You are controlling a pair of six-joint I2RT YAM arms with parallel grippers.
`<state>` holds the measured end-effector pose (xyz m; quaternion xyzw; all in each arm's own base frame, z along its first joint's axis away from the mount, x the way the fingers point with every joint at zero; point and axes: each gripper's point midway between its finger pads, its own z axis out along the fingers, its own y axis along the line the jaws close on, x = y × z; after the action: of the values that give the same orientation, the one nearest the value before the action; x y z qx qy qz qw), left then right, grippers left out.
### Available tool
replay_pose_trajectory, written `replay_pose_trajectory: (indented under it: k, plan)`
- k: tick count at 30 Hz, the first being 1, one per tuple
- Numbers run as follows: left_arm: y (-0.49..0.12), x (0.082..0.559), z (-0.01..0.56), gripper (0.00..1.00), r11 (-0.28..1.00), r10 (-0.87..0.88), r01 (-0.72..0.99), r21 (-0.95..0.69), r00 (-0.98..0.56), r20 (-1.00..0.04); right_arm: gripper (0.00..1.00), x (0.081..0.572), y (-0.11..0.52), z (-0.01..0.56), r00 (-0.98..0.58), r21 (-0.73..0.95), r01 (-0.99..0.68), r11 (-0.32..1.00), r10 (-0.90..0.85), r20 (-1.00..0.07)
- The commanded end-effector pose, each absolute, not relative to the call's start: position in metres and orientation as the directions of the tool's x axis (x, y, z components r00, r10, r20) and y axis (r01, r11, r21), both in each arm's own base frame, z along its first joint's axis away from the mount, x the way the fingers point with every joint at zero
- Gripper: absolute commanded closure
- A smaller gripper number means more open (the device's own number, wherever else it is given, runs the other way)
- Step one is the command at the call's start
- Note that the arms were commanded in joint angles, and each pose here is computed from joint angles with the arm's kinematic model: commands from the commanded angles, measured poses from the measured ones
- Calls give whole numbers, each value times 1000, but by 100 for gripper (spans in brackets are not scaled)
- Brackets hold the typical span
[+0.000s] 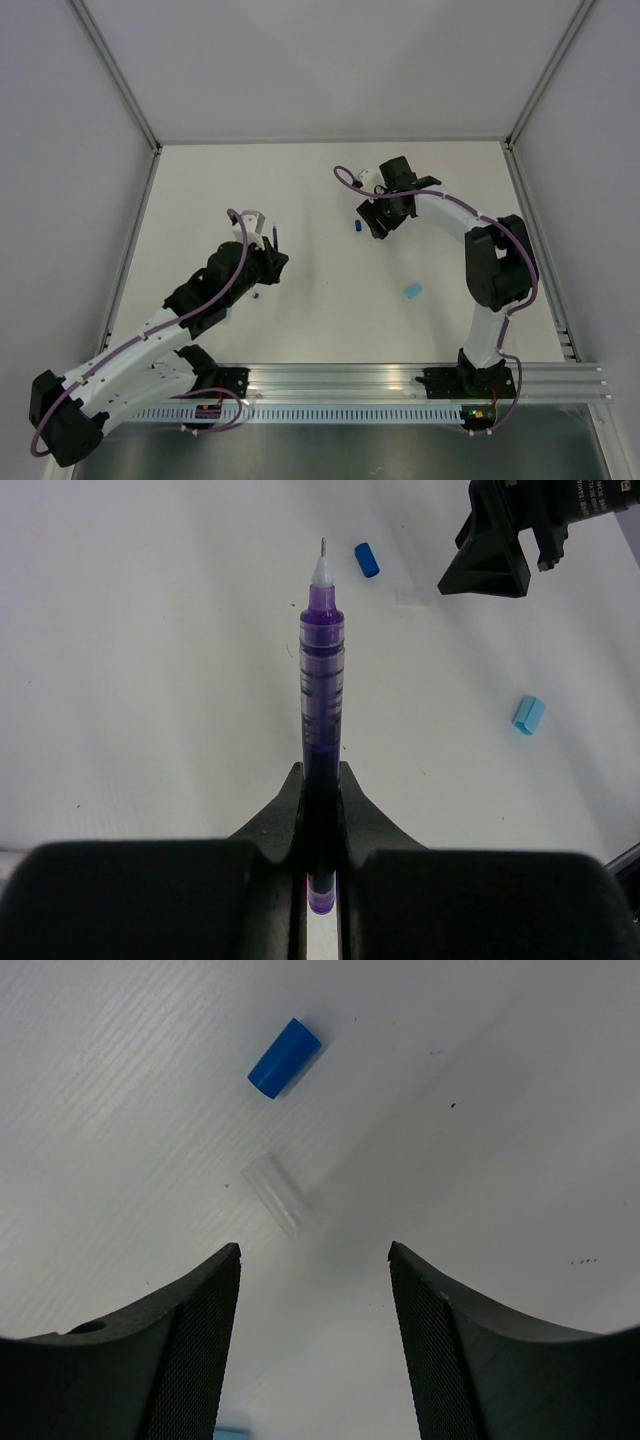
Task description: Insert the pens into the pen caps
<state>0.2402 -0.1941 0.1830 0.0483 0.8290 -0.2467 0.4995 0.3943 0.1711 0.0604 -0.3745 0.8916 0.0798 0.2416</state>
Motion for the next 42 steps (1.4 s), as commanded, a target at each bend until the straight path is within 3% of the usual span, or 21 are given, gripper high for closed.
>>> replay_pose_trajectory:
  k: [1, 10, 18, 29, 33, 39, 42]
  plan:
    - [-190, 243, 191, 98, 873, -216, 298, -386, -474, -854, 34, 398, 183, 60, -556, -21, -751, 660, -650, -519]
    - [-189, 243, 189, 98, 878, -215, 288, -384, -479, -851, 36, 396, 182, 46, -546, -43, -746, 664, -648, -531]
    - [-189, 243, 189, 98, 876, -220, 289, -387, -475, -852, 37, 384, 188, 23, -523, -140, -764, 629, -733, -435]
    - [-186, 243, 189, 98, 882, -221, 277, -381, -471, -854, 38, 379, 183, 9, -550, -152, -766, 625, -758, -350]
    - [-185, 244, 189, 98, 884, -220, 275, -379, -470, -855, 42, 376, 180, 3, -564, -159, -760, 630, -761, -322]
    - [-186, 244, 187, 98, 884, -218, 274, -379, -474, -853, 64, 371, 179, 9, -584, -158, -745, 648, -748, -315]
    - [-185, 244, 187, 98, 886, -220, 270, -377, -471, -854, 64, 368, 180, 12, -604, -136, -738, 661, -737, -303]
